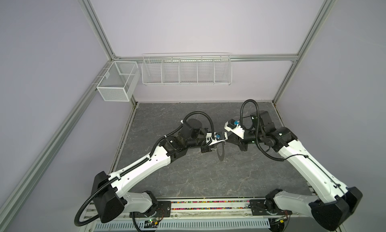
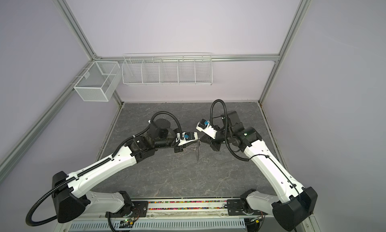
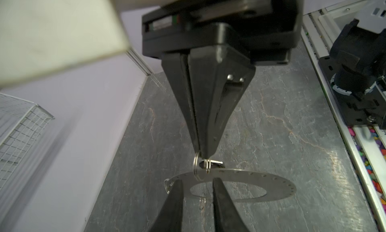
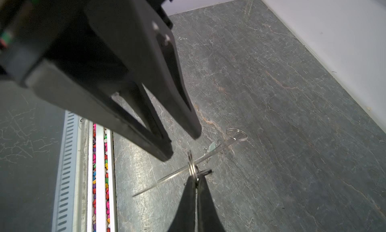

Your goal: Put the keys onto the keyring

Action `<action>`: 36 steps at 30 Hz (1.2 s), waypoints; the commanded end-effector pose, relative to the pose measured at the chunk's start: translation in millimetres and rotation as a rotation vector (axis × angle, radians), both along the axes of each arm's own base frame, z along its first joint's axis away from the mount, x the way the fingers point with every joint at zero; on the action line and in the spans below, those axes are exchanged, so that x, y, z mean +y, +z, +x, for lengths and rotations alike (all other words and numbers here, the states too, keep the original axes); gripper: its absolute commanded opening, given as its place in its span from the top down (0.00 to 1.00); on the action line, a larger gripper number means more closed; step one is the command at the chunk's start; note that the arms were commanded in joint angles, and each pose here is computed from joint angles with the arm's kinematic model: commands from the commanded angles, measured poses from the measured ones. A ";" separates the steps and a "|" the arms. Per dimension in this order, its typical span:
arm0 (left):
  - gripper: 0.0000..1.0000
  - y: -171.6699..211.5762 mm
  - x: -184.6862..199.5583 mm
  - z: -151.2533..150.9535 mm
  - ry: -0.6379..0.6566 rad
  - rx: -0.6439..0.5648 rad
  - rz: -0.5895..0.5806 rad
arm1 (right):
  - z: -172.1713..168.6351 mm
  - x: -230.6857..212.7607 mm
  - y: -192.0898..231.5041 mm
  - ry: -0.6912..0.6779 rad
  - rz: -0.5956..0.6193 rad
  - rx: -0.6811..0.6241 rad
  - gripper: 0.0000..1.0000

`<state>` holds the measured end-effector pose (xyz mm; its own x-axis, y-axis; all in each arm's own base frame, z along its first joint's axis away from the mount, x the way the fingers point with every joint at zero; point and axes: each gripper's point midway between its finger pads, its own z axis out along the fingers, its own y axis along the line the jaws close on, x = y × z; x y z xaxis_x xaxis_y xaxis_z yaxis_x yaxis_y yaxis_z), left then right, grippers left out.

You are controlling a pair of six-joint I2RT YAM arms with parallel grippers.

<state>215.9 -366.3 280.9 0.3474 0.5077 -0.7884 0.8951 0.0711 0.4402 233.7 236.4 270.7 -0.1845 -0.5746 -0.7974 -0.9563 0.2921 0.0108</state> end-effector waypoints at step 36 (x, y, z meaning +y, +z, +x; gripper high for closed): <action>0.96 -10.1 -16.1 0.4 -0.044 -0.019 0.093 | -2.5 4.9 16.3 0.027 0.016 -0.209 0.93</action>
